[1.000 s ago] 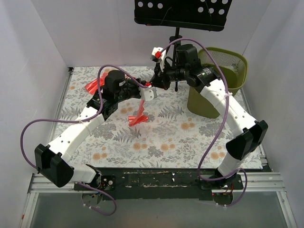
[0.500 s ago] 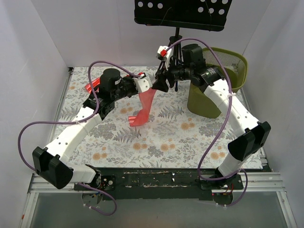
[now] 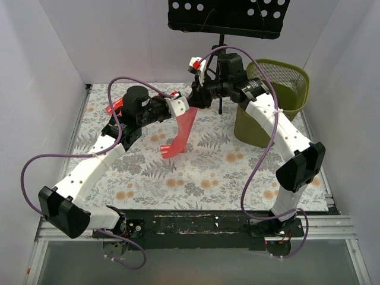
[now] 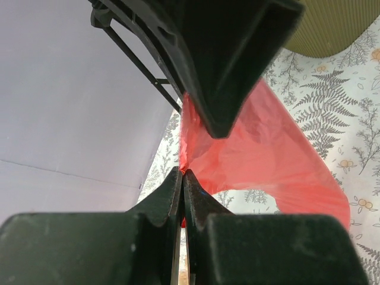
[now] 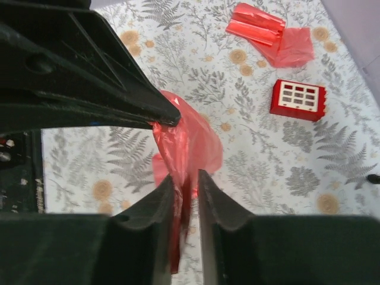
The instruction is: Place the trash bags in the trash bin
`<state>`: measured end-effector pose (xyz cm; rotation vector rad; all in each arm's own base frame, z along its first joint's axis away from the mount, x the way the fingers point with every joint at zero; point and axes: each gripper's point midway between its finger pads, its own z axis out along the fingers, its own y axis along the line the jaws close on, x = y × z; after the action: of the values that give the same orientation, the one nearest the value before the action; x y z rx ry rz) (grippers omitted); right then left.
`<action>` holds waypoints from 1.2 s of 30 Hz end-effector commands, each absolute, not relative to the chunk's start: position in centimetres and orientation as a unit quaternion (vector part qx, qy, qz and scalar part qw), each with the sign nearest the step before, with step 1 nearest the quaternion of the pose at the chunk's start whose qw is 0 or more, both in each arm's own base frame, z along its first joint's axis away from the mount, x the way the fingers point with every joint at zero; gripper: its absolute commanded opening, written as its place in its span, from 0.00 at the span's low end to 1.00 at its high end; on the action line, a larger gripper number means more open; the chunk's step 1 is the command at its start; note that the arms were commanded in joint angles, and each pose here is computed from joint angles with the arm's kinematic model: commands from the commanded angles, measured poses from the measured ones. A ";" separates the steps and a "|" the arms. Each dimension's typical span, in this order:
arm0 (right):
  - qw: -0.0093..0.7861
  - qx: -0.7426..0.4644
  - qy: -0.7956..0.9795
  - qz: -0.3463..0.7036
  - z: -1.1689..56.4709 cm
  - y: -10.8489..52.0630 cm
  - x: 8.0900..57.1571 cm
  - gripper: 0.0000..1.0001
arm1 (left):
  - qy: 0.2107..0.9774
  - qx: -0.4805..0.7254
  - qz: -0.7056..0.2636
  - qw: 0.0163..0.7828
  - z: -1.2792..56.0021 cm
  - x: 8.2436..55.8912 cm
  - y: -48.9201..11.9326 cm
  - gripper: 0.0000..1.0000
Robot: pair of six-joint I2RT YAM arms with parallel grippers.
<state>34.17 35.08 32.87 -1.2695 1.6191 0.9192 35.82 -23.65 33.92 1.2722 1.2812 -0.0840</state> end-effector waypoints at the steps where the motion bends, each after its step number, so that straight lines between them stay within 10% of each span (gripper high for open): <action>1: 0.455 -0.519 0.611 0.387 36.2 36.1 33.3 0.09 | 0.515 0.569 -0.013 0.641 36.6 34.5 -23.0 0.00; 16: 0.438 -0.529 0.616 0.385 34.4 37.9 33.3 0.01 | 0.349 0.661 -0.007 0.664 38.0 31.4 -26.8 0.00; 36: 0.468 -0.499 0.598 0.417 38.8 36.8 32.7 0.01 | 0.377 0.707 0.009 0.598 32.4 30.7 -25.9 0.00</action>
<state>32.77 36.93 32.95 -1.2595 1.6521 1.0411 32.99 -25.23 33.76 1.5696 0.8898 0.0945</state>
